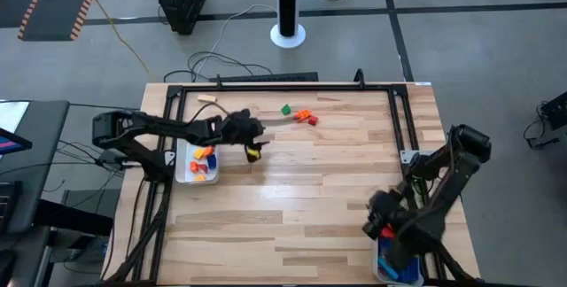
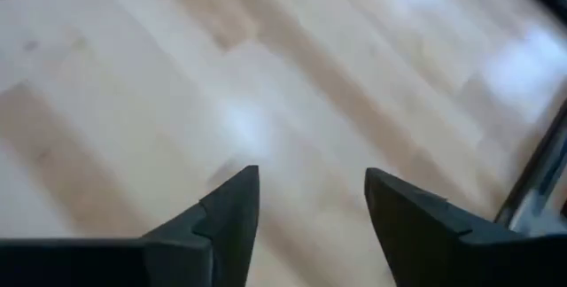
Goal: Sort blocks by size
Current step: Put the green small block into the white bin
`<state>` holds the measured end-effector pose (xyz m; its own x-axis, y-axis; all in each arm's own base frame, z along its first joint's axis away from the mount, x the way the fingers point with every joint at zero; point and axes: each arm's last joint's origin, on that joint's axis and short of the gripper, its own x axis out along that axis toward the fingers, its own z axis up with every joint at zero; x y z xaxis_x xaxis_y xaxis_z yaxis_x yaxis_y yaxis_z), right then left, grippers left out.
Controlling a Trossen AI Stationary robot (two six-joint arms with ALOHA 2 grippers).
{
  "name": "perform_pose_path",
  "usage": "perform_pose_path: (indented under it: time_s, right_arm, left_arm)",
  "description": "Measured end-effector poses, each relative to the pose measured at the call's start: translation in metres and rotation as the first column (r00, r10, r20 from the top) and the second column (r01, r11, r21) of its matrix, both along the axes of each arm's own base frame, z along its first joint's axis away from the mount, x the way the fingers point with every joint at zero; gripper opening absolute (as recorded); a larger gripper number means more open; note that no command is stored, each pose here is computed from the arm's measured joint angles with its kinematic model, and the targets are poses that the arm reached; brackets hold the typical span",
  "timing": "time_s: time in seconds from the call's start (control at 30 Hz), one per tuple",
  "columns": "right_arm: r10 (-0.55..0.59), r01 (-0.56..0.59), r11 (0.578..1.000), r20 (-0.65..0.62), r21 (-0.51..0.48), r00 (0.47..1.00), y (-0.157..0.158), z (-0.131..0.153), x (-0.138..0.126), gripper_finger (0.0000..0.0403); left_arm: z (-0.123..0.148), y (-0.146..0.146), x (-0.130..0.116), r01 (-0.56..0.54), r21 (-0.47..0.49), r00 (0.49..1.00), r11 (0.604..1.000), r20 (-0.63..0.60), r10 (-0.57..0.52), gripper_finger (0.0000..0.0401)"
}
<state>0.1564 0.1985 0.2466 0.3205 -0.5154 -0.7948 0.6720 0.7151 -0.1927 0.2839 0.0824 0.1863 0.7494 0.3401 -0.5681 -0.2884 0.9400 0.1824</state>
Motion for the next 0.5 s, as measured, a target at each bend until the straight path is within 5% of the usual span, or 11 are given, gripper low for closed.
perform_pose_path:
  time_s: [0.3,0.5]
  right_arm:
    - [0.063,-0.055,0.988,0.052,-0.147,0.997,-0.076,-0.011,0.035,0.0197]
    - [0.161,-0.136,0.979,0.175,-0.15,0.971,-0.099,-0.032,0.053,0.0188]
  left_arm:
    - [0.0,0.046,0.04,-0.06,0.013,0.998,0.998,-0.024,0.06,0.0235]
    - [0.003,0.074,0.069,-0.092,0.006,0.993,0.996,-0.077,0.092,0.0235]
